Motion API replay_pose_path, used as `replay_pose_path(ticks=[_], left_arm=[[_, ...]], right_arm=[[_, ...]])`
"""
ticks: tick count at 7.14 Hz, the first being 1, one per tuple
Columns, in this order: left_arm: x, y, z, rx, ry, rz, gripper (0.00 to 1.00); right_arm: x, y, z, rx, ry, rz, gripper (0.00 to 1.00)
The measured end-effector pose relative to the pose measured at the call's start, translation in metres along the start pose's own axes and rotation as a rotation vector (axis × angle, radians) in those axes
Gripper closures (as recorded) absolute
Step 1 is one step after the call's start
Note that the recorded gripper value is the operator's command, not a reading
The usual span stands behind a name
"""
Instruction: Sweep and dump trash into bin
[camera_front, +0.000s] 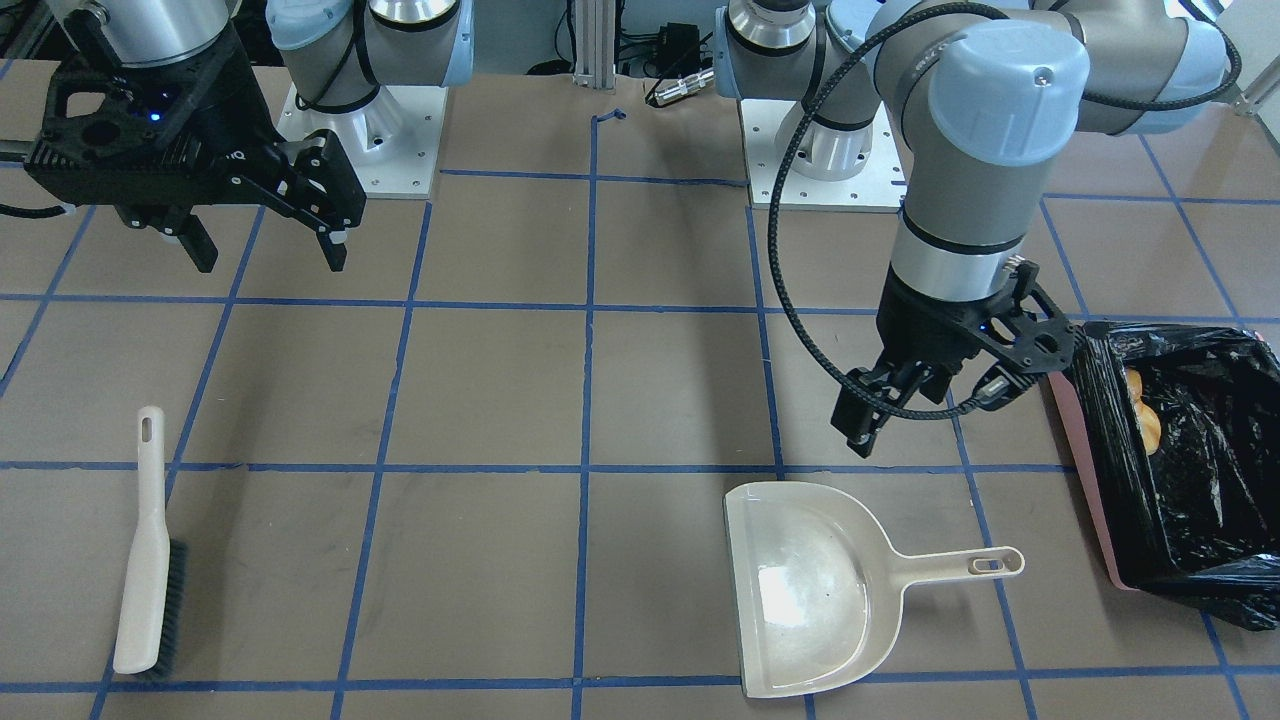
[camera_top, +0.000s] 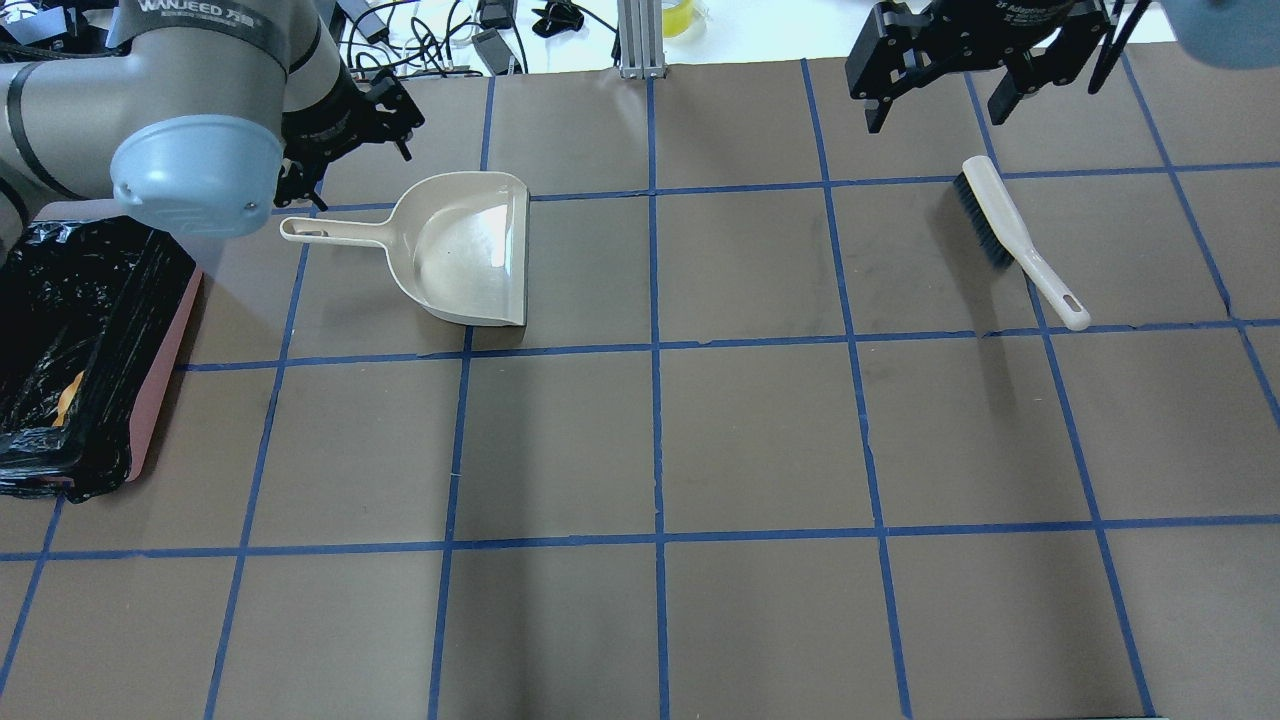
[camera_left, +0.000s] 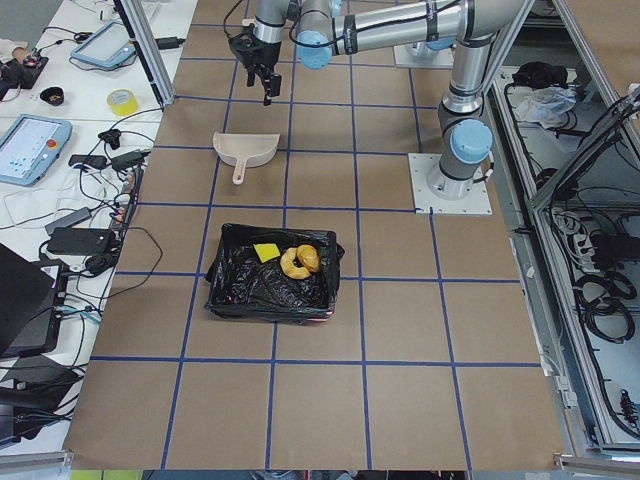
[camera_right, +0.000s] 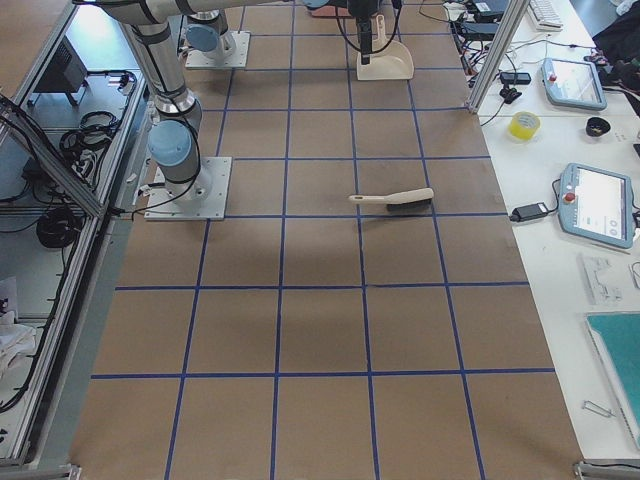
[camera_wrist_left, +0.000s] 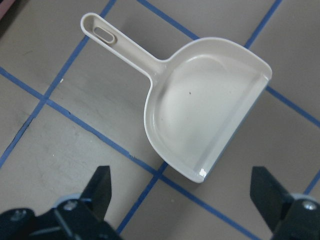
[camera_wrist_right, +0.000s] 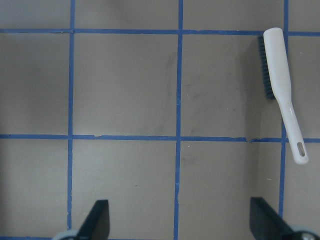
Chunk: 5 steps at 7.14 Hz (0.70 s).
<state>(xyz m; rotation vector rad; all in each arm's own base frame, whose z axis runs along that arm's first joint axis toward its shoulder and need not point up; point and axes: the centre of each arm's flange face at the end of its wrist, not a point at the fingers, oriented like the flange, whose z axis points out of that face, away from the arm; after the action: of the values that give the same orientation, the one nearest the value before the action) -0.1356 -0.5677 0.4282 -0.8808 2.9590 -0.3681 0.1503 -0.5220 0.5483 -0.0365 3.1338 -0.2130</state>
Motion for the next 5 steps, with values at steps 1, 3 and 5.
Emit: replay_pose_path(ticks=[1, 3, 5], left_arm=[[0.0, 0.015, -0.014, -0.033, 0.02, 0.044, 0.0], [-0.005, 0.031, -0.047, -0.106, 0.093, 0.273, 0.0], [-0.028, 0.038, -0.101, -0.162, 0.087, 0.471, 0.0]], right_arm=[[0.0, 0.0, 0.0, 0.0, 0.005, 0.0, 0.0], [0.001, 0.0, 0.0, 0.0, 0.009, 0.0, 0.0], [0.001, 0.0, 0.0, 0.0, 0.012, 0.0, 0.0]])
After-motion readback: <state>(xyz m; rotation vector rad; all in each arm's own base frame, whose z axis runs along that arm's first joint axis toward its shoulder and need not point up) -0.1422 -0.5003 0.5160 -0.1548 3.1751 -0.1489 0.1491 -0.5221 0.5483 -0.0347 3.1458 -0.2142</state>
